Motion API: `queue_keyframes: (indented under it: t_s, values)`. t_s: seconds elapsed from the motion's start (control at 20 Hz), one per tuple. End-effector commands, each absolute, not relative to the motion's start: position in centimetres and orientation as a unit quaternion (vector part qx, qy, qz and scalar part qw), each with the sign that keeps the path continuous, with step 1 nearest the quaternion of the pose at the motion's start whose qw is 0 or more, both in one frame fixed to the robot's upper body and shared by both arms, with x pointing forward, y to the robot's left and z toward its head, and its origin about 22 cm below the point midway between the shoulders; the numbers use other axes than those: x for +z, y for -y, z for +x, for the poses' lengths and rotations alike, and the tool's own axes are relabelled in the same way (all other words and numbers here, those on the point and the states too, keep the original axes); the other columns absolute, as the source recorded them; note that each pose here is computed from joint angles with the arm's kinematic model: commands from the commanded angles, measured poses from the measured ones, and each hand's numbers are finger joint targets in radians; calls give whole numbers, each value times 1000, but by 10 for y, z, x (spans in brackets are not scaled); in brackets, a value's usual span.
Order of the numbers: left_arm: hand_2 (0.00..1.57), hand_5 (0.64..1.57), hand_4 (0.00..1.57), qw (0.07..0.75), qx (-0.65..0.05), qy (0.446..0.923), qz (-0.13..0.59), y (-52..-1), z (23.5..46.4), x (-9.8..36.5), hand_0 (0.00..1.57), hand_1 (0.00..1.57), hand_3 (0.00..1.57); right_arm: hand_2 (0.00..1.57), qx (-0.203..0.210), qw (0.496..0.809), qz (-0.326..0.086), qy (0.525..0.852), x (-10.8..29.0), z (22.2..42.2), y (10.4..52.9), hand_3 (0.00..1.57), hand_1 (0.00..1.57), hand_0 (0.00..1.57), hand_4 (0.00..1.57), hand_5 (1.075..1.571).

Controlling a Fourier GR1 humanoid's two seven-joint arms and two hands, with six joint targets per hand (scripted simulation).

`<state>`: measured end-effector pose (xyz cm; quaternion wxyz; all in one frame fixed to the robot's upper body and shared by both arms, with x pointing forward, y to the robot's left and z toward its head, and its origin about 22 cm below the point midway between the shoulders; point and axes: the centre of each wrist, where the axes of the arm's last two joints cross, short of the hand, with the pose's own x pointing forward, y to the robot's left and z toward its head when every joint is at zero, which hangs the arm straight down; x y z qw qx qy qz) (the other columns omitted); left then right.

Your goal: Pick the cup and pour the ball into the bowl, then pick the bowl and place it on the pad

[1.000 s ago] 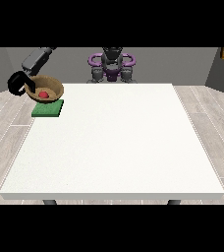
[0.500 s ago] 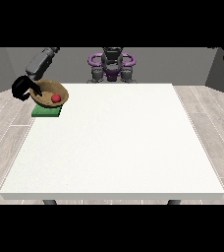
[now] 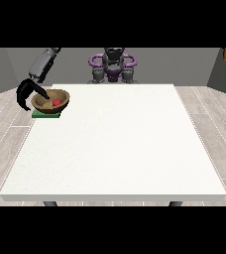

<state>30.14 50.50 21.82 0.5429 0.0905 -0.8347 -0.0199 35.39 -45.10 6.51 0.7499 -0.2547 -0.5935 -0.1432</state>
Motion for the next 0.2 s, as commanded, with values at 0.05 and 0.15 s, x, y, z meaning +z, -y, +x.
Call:
queue_keyframes:
  t_s: [0.05,0.15]
  values:
    - [0,1569,1190,582,-28,809,74,-489,306,206,0,0,0,0,-129,769,-264,567,85,342,481,0,0,0,0,1400]
    - [0,1569,1190,604,-12,790,103,-498,306,180,0,0,0,0,-75,777,-249,573,116,364,461,0,0,0,200,1375]
